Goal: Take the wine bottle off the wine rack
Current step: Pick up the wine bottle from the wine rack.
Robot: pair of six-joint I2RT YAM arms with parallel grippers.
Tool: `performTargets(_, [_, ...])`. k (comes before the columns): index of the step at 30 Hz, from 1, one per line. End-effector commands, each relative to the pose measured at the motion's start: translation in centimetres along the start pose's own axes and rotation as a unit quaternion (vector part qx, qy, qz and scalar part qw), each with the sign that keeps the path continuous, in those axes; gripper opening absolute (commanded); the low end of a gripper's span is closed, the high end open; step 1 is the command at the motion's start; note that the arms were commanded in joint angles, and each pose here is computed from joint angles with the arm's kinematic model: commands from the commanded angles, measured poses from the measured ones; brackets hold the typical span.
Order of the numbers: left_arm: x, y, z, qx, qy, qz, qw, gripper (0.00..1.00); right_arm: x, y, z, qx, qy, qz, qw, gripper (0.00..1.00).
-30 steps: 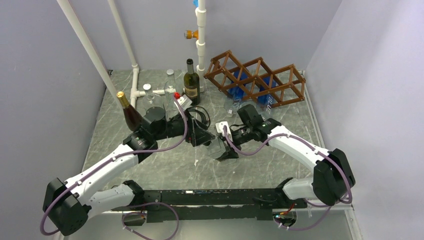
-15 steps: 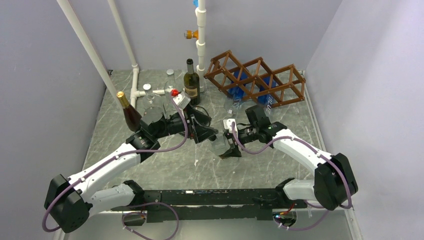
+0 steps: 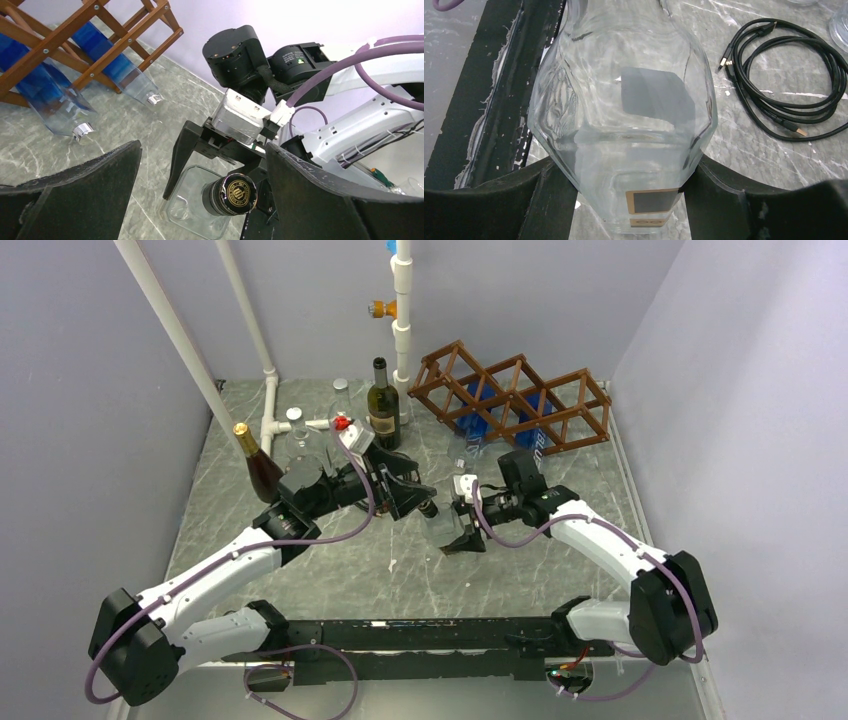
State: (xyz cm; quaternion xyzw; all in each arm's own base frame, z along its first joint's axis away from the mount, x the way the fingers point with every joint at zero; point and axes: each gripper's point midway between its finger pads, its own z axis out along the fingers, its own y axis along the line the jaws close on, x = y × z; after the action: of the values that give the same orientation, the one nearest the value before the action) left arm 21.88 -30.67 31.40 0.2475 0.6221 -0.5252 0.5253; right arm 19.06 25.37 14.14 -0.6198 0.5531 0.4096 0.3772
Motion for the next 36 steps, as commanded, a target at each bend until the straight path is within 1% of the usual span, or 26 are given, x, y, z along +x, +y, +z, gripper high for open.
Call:
performTargets(1, [-3.1,-0.4,0.1,-0.008,-0.05,0.016,0.999,1.0,-4.3,-0.2,-0.7,-0.008,-0.069,-0.073,0.995,0.0])
performTargets(5, [-3.5,0.8,-0.5,-0.049,-0.062,0.001,0.997,0.99,-4.3,-0.3,-0.9,-0.005,-0.07,-0.074,0.995,0.0])
performTargets(10, [-3.9,0.3,-1.3,-0.033,-0.074,0.021,0.996,1.0,-4.2,-0.3,-1.1,-0.004,-0.071,-0.075,0.995,0.0])
performTargets(14, [-4.1,-1.4,-2.1,0.009,-0.086,0.068,0.994,0.99,-4.2,-0.4,-1.3,-0.001,-0.074,-0.073,0.995,0.0])
performTargets(18, [-3.2,-2.6,-2.8,0.046,-0.072,0.113,0.99,0.99,-4.0,-0.7,-1.4,0.006,-0.078,-0.069,0.995,0.0])
performTargets(21, [-2.3,-2.3,-3.2,0.037,-0.074,0.139,0.987,1.0,-3.9,-1.0,-1.5,0.012,-0.081,-0.069,0.994,0.0])
performTargets(24, [-1.1,-2.7,-3.2,0.035,-0.077,0.181,0.98,0.99,-3.8,-1.2,-1.6,0.014,-0.084,-0.066,0.994,0.0])
performTargets(28, [0.8,-3.2,-2.6,0.045,-0.064,0.232,0.969,0.99,-3.7,-0.9,-1.7,0.007,-0.09,-0.069,0.993,0.0])
performTargets(32, [2.2,-3.2,-1.7,0.064,-0.062,0.251,0.964,1.0,-3.7,-0.6,-1.8,-0.001,-0.093,-0.075,0.993,0.0])
performTargets(36, [2.4,-3.2,-0.7,0.078,-0.073,0.254,0.961,1.0,-3.6,-0.6,-1.8,-0.001,-0.092,-0.077,0.993,0.0])
